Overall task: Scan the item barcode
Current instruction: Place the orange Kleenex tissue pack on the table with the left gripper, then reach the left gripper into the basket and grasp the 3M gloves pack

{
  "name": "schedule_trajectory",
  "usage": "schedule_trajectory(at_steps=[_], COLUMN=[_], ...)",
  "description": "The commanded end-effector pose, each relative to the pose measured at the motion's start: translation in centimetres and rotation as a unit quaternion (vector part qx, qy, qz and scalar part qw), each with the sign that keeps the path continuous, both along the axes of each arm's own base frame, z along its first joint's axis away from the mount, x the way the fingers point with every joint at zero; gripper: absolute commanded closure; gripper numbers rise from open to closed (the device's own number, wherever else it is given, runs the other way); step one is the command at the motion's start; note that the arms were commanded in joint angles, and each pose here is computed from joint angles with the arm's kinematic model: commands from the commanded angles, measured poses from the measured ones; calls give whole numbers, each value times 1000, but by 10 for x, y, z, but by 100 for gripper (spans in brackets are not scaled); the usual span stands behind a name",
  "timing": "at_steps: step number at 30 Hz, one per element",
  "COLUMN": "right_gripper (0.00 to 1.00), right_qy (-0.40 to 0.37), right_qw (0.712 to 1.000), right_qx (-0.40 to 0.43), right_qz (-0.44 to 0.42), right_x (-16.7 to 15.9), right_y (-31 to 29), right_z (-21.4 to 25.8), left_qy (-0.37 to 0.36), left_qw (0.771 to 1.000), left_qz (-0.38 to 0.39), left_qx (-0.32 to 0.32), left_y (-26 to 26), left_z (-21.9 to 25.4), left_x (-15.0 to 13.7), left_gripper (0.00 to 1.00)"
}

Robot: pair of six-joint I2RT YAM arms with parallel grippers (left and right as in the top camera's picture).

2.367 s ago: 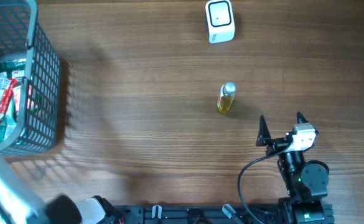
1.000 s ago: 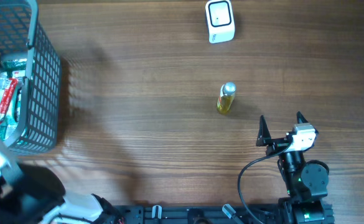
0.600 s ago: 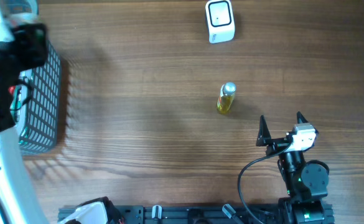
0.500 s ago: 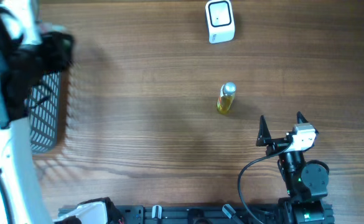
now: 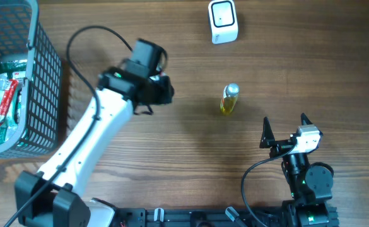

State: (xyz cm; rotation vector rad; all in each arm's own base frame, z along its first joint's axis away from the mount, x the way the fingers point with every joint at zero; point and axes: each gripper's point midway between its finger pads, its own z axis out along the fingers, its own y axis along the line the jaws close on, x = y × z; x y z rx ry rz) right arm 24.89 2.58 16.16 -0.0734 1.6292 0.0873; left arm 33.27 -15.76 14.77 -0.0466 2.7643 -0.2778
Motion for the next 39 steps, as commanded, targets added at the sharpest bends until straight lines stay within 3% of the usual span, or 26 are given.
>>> schedule_trajectory(at_steps=[1, 5, 11, 15, 21, 24, 25, 26, 29, 31, 36, 39], right_gripper=[0, 0, 0, 0, 0, 0, 0, 0, 0, 0, 0, 0], right_qy=[-5, -5, -5, -5, -5, -5, -5, -5, -5, -5, -5, -5], right_qw=[1000, 1000, 1000, 1000, 1000, 1000, 1000, 1000, 1000, 1000, 1000, 1000], right_qx=[-6, -6, -6, -6, -5, -6, -6, -6, -5, -5, -5, -5], right_qz=[-3, -3, -3, -3, -3, -3, -3, -3, -3, -3, -3, -3], right_x=[0, 0, 0, 0, 0, 0, 0, 0, 0, 0, 0, 0], right_y=[-1, -1, -1, -1, -1, -1, -1, -1, -1, -1, -1, -1], right_z=[2, 2, 2, 2, 2, 2, 2, 2, 2, 2, 2, 2], left_qy=[-14, -20, 33, 38, 55, 60, 60, 60, 60, 37, -124, -216], left_qw=[999, 999, 998, 997, 996, 995, 995, 995, 996, 997, 990, 971], left_qz=[39, 26, 24, 27, 22, 22, 22, 22, 14, -6, -5, -23], left_qx=[26, 12, 52, 54, 67, 72, 72, 72, 64, 63, 63, 99], left_y=[-12, -40, -37, -37, -37, -36, -37, -37, -41, -43, -6, 45], left_z=[-22, -46, -90, -96, -111, -116, -116, -116, -107, -75, 114, 201], left_x=[-11, -24, -30, -30, -36, -37, -37, -37, -34, -19, 54, 75], left_gripper=[57, 58, 57, 51, 49, 32, 11, 0, 0, 0, 0, 0])
